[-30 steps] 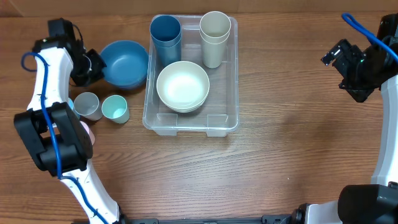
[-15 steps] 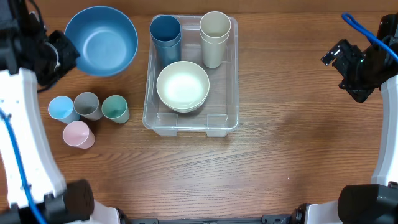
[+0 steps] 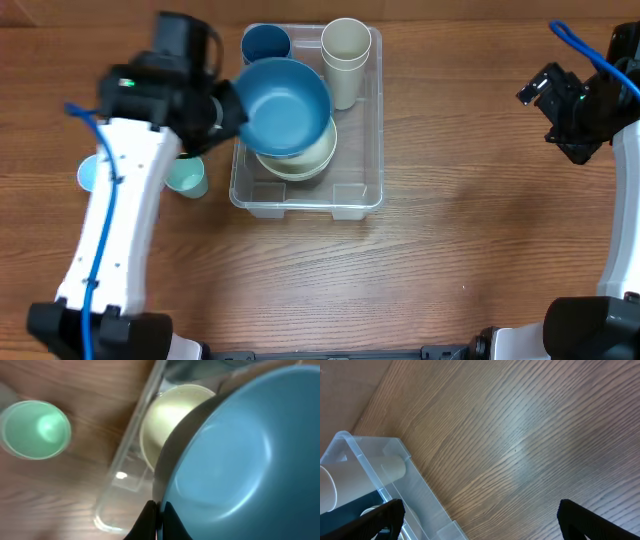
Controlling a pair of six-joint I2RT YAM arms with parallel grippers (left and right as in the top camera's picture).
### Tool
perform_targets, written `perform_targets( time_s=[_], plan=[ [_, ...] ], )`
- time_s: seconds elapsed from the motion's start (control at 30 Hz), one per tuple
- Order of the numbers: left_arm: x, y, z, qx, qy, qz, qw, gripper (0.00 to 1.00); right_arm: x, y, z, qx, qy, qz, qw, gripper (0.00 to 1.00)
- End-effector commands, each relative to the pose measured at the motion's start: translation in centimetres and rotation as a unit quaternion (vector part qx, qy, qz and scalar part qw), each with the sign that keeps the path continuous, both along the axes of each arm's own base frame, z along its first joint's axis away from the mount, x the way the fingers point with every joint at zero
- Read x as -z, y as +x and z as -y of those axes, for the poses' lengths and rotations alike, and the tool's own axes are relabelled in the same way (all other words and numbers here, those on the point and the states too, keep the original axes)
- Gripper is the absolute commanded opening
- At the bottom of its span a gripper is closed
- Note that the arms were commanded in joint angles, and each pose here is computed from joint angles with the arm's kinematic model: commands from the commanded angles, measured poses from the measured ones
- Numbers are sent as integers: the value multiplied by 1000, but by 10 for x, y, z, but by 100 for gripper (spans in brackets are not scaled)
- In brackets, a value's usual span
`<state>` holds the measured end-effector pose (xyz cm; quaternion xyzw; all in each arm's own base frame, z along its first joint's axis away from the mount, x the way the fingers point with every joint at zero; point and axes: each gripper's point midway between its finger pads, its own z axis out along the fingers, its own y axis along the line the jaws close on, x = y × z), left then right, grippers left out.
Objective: Pack container
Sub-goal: 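Lower the blue bowl onto the nested cream bowls and release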
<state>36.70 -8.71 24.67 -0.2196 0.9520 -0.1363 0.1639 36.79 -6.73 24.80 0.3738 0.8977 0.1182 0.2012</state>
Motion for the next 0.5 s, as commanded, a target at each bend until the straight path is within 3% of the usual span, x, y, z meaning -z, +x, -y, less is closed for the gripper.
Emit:
perform_targets(
  time_s=[0.0,0.3,0.47],
  plan=[
    [40,7,8,-43,-9,-18,999,4,-15,3,1,1,-5,23,1000,100],
    [101,8,2,-71,6,-43,997,4,-15,3,1,1,-5,23,1000,100],
    [103,17,11,-53,-12,-28,998,4,-15,3,1,1,-5,23,1000,100]
  ],
)
